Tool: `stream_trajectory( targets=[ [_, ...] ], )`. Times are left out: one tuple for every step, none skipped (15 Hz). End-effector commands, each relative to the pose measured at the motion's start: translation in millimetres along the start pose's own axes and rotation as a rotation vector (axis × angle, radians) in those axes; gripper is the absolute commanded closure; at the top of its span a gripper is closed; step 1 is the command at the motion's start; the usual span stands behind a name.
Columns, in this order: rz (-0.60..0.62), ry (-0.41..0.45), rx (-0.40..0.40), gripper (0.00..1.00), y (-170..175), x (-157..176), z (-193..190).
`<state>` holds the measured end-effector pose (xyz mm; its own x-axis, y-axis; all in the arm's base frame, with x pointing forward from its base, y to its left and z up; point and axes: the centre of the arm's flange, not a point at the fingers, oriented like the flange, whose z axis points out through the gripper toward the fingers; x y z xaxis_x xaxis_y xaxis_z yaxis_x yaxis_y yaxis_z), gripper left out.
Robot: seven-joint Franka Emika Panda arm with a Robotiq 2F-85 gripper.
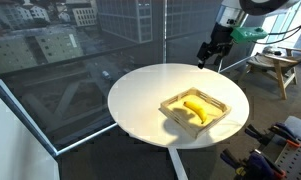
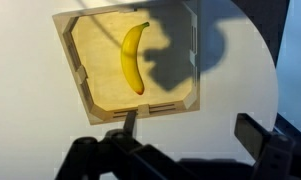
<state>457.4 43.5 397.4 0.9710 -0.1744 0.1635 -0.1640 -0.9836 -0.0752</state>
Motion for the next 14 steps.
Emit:
stream_trajectory(
  targets=[
    [0.015, -0.01, -0.031, 0.0, -1, 11, -3],
    [0.016, -0.016, -0.036, 0.0, -1, 13, -3],
    [0.018, -0.022, -0.043, 0.0, -1, 15, -3],
    [0.019, -0.03, -0.05, 0.0, -1, 16, -3],
    [0.019, -0.04, -0.056, 0.0, -1, 18, -4],
    [0.018, -0.054, -0.058, 0.0, -2, 20, -5],
    [0.021, -0.062, -0.062, 0.0, -2, 21, -7],
    [0.02, -0.071, -0.06, 0.0, -3, 23, -10],
    [0.021, -0.077, -0.059, 0.0, -3, 25, -12],
    [0.022, -0.082, -0.061, 0.0, -4, 27, -14],
    [0.022, -0.089, -0.061, 0.0, -4, 29, -16],
    [0.022, -0.097, -0.061, 0.0, -5, 31, -18],
    [0.023, -0.103, -0.062, 0.0, -5, 34, -19],
    [0.024, -0.109, -0.066, 0.0, -6, 36, -19]
  ],
)
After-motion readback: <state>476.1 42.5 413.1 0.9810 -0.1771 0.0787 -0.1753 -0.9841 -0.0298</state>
